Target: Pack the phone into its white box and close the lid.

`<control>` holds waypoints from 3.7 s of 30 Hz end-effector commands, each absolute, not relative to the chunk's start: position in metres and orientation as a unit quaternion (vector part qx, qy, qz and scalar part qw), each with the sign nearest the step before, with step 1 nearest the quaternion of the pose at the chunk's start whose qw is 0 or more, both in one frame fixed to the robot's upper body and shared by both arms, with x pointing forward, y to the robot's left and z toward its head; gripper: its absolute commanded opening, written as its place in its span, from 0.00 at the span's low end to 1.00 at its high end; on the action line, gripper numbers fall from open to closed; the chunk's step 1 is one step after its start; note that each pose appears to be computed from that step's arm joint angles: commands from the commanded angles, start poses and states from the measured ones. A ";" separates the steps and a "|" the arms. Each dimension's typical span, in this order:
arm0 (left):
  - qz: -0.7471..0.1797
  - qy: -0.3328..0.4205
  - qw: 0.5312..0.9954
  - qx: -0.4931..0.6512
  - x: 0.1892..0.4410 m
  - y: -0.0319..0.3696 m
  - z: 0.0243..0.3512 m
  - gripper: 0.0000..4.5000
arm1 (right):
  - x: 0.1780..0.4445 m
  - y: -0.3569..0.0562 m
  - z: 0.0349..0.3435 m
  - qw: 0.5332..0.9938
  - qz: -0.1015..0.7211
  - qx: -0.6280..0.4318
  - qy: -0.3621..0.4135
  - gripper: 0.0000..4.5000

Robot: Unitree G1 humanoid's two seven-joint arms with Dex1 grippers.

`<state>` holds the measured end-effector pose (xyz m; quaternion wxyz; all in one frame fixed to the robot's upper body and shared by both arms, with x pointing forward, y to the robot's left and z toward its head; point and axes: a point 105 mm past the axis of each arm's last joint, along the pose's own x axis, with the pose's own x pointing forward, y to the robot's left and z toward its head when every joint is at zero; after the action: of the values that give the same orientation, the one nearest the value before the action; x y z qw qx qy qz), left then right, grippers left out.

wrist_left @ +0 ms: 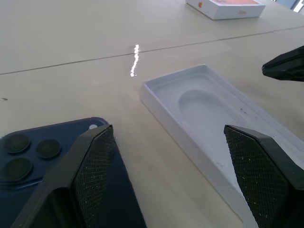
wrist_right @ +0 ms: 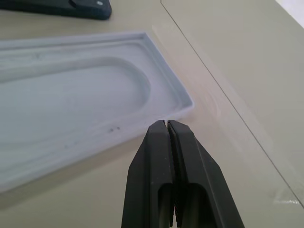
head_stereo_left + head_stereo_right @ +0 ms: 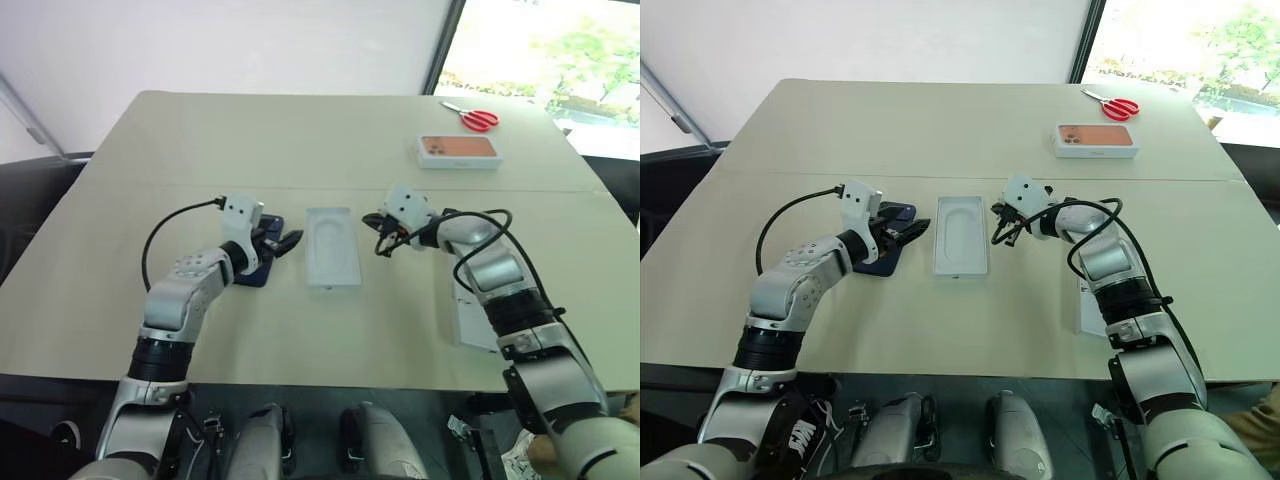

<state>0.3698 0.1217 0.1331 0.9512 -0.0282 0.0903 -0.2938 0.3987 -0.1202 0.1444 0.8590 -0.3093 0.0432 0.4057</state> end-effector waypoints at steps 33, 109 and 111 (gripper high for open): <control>-0.296 0.332 0.867 -0.225 0.370 0.199 0.085 0.88 | 0.386 0.033 0.111 0.790 0.493 -0.355 0.078 0.02; -0.340 0.192 0.799 -0.457 0.349 0.174 0.132 0.00 | 0.335 -0.058 0.123 0.708 0.611 -0.335 0.110 0.52; -0.341 0.192 0.801 -0.453 0.349 0.173 0.132 0.00 | 0.336 -0.057 0.122 0.710 0.610 -0.336 0.108 0.52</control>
<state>0.3465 0.1732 0.1089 0.7947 -0.4627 0.2332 -0.3162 0.3328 -0.0628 0.1096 0.7094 -0.3238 0.1343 0.6114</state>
